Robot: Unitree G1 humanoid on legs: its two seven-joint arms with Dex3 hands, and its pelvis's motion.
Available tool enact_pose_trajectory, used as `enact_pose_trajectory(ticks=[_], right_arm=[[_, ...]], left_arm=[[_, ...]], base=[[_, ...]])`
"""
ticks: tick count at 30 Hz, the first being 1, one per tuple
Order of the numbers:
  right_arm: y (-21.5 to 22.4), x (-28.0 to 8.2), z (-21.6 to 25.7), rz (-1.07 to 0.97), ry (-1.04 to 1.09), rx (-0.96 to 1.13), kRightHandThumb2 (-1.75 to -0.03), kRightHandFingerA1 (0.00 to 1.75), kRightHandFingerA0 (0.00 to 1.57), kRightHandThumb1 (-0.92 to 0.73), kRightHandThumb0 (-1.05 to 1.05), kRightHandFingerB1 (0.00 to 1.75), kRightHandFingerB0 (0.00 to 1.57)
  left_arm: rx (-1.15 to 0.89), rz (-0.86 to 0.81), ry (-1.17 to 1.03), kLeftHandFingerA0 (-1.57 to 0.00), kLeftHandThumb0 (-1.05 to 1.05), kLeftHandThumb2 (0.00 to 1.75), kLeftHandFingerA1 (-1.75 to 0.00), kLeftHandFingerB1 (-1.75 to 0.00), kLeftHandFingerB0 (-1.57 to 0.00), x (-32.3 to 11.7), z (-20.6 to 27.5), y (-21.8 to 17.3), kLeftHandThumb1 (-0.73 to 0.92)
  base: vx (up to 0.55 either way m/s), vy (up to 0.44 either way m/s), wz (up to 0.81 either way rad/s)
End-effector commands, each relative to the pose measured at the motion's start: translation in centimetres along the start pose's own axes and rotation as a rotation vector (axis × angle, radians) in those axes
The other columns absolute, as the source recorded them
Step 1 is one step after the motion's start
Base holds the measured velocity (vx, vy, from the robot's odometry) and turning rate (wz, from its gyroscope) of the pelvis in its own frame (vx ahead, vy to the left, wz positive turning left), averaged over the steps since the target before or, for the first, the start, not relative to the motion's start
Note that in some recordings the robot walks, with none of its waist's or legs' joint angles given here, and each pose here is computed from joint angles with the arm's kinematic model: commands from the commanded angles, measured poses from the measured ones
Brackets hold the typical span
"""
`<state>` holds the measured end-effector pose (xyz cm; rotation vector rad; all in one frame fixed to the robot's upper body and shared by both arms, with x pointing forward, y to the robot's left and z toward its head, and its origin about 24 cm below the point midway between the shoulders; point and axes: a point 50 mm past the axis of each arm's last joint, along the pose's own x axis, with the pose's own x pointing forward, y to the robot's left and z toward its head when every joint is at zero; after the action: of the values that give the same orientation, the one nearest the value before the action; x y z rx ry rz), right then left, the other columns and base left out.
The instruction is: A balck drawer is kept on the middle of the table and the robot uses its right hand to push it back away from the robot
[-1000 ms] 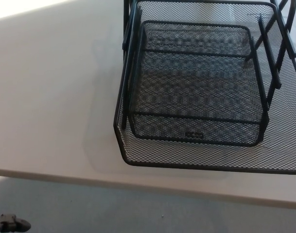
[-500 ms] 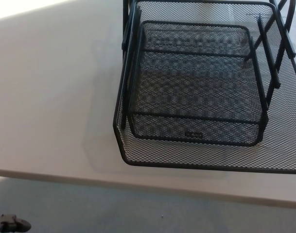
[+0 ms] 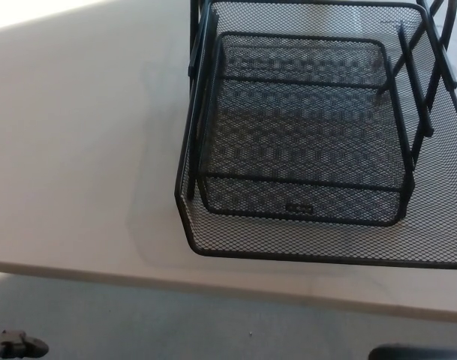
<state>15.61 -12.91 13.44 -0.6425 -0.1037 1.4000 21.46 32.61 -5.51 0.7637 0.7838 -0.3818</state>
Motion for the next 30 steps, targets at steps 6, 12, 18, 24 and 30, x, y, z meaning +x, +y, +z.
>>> enact_pose_trajectory(ticks=[6,12,18,24,30], right_arm=[[-1.2,1.8,0.1,0.210,0.015,0.109,-0.66,0.38,0.37,-0.85,-0.64,0.33,0.30],[-2.6,2.7,-1.0,0.230,0.060,0.129,-1.04,0.55,0.35,-0.67,-0.62,0.44,0.16],[-4.3,3.2,-1.8,0.207,0.120,0.111,-1.03,0.55,0.35,-0.67,-0.57,0.45,0.16],[-6.0,3.3,-2.5,0.183,0.173,0.102,-0.66,0.37,0.38,-0.86,-0.60,0.32,0.29],[-7.8,3.2,-2.8,0.166,0.233,0.099,-0.66,0.36,0.36,-0.86,-0.62,0.31,0.28]], left_arm=[[0.000,-0.016,-0.019,-0.34,-0.63,0.90,-0.50,-0.43,-0.21,-0.3,-0.2,0.2,0.57],[0.010,-0.017,-0.019,-0.34,-0.63,0.90,-0.50,-0.43,-0.21,-0.3,-0.1,0.2,0.57],[0.005,-0.018,-0.020,-0.34,-0.63,0.90,-0.50,-0.43,-0.22,-0.3,-0.1,0.2,0.57],[0.019,-0.022,-0.017,-0.33,-0.64,0.91,-0.50,-0.42,-0.21,-0.3,-0.1,0.1,0.58],[0.016,-0.022,-0.020,-0.34,-0.63,0.91,-0.50,-0.43,-0.21,-0.3,-0.1,0.1,0.58]], base=[[0.00,0.000,0.00],[0.00,0.000,0.00],[0.00,0.000,0.00],[0.00,0.000,0.00],[0.00,0.000,0.00]])
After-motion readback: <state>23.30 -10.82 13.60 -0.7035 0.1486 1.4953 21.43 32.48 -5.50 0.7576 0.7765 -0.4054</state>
